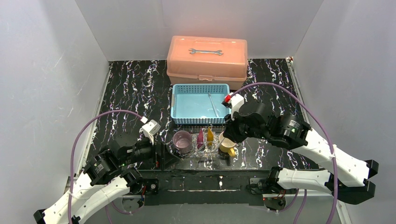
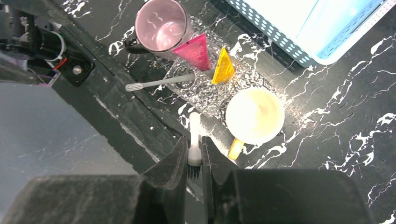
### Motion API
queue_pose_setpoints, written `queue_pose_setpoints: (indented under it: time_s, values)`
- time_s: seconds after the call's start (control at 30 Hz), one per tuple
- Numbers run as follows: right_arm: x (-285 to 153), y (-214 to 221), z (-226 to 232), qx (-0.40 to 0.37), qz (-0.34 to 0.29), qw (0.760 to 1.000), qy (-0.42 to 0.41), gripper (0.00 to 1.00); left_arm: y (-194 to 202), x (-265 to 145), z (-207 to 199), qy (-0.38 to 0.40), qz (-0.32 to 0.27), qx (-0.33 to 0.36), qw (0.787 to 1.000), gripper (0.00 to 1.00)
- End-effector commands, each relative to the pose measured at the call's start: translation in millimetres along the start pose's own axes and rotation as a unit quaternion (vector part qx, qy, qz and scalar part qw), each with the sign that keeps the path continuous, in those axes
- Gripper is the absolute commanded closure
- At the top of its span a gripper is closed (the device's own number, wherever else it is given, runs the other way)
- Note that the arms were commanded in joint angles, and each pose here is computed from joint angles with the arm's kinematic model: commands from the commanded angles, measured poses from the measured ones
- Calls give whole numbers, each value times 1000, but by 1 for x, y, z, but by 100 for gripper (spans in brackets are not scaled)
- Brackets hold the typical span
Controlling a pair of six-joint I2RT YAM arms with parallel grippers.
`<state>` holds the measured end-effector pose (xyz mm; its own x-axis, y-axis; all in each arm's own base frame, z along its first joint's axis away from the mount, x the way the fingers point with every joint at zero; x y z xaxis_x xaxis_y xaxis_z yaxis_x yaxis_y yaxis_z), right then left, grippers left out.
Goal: Prepare toiletry sets of a toothbrush and toothpaste on the tray
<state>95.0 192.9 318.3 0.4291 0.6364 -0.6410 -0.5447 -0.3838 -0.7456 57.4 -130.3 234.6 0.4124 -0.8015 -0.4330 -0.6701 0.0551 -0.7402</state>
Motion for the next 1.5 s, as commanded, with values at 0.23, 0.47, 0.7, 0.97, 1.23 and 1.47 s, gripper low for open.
queue_pose_setpoints:
  time_s: [0.23,0.47,0.7,0.97,1.23,1.47]
  values:
    - [15,-8,-7,-9,-69,997,20,99,-2,1,2,-3,-13,10,1000,2]
    - [19,-4,-8,-4,-84,996,18,99,-2,2,2,-1,-11,9,1000,2]
    - [23,3,-10,0,-86,996,20,99,-2,2,2,-2,-10,9,1000,2]
    - [41,21,-15,11,-102,995,22,99,-2,2,2,-2,-11,9,1000,2]
    - [44,24,-19,23,-143,989,23,99,-2,2,2,-2,-13,10,1000,2]
    - [57,34,-22,29,-156,987,25,99,-2,2,2,0,-13,10,1000,2]
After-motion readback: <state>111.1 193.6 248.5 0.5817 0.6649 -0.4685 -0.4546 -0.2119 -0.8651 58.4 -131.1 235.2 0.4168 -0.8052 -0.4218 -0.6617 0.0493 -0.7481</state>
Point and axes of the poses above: each gripper's point midway between its finger pads, its own x axis out along the fingers, its own z axis along the line the jaws close on, y = z × x, the point moved 6 cm from there along -x, back along the fingers, and after that the axes turned 1 degree about -x, right-handed, at the moved point
